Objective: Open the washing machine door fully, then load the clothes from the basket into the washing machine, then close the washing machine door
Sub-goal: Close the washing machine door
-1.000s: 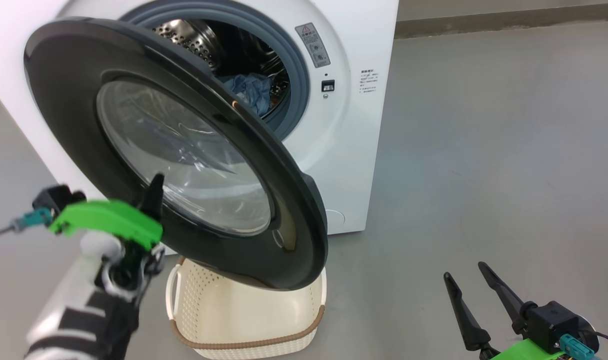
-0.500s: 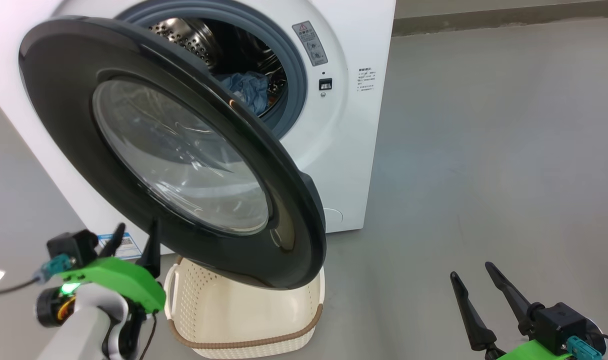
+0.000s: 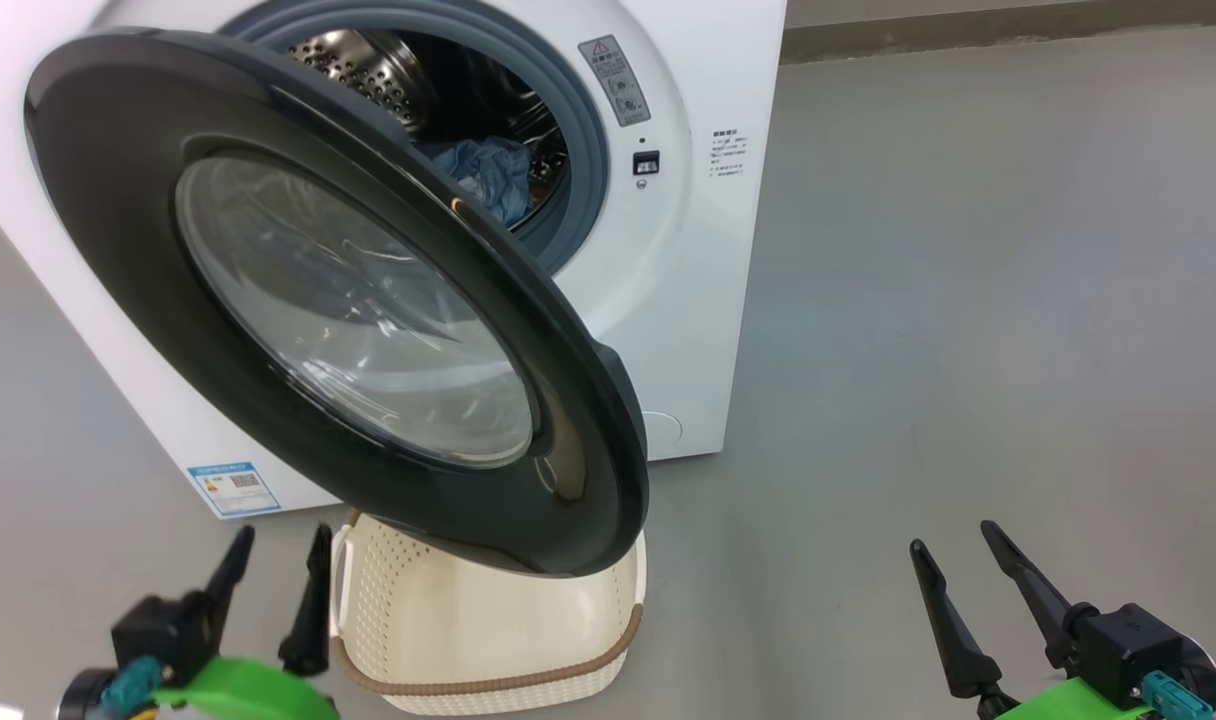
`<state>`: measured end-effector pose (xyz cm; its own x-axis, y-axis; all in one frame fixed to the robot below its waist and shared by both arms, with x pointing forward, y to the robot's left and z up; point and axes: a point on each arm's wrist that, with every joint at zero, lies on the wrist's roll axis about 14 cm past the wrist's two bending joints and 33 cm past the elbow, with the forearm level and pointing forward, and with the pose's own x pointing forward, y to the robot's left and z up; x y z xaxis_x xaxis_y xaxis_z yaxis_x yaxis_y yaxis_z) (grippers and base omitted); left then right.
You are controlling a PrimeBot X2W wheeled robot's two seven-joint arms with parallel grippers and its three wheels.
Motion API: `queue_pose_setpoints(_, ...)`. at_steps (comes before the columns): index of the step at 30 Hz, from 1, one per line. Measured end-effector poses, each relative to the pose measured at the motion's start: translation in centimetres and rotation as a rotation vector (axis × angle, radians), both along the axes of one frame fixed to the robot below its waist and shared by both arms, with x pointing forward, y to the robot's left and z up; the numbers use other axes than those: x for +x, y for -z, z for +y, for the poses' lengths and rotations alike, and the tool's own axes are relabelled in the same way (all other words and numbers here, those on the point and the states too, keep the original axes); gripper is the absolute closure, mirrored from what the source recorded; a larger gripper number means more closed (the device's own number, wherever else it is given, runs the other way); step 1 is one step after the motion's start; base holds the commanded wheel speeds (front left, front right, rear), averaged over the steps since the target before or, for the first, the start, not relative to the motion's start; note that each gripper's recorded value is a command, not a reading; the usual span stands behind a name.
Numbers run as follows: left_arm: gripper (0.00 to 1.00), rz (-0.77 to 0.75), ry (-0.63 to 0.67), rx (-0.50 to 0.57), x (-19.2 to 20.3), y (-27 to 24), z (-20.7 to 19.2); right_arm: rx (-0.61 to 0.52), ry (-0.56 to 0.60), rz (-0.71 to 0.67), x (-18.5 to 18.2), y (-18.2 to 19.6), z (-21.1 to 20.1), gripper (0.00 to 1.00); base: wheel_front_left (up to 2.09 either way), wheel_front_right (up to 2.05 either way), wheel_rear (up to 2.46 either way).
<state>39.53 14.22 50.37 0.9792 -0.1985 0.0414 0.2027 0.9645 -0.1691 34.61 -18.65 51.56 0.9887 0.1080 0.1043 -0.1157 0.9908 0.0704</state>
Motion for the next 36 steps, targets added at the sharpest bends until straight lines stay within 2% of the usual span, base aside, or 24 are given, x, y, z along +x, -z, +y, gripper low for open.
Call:
queue_pose_setpoints(18, 0.0, -0.026, -0.073, 0.018, -1.3, 0.1, 1.5, 0.004, 0.032, -0.001, -0.1, 0.0, -0.9, 0.0, 0.0, 0.0, 0.0)
queue_pose_setpoints(36, 0.0, -0.014, -0.083, 0.014, -2.6, 0.8, 1.4, -0.02, 0.047, 0.035, 0.1, 1.2, -1.3, 0.0, 0.0, 0.0, 0.0)
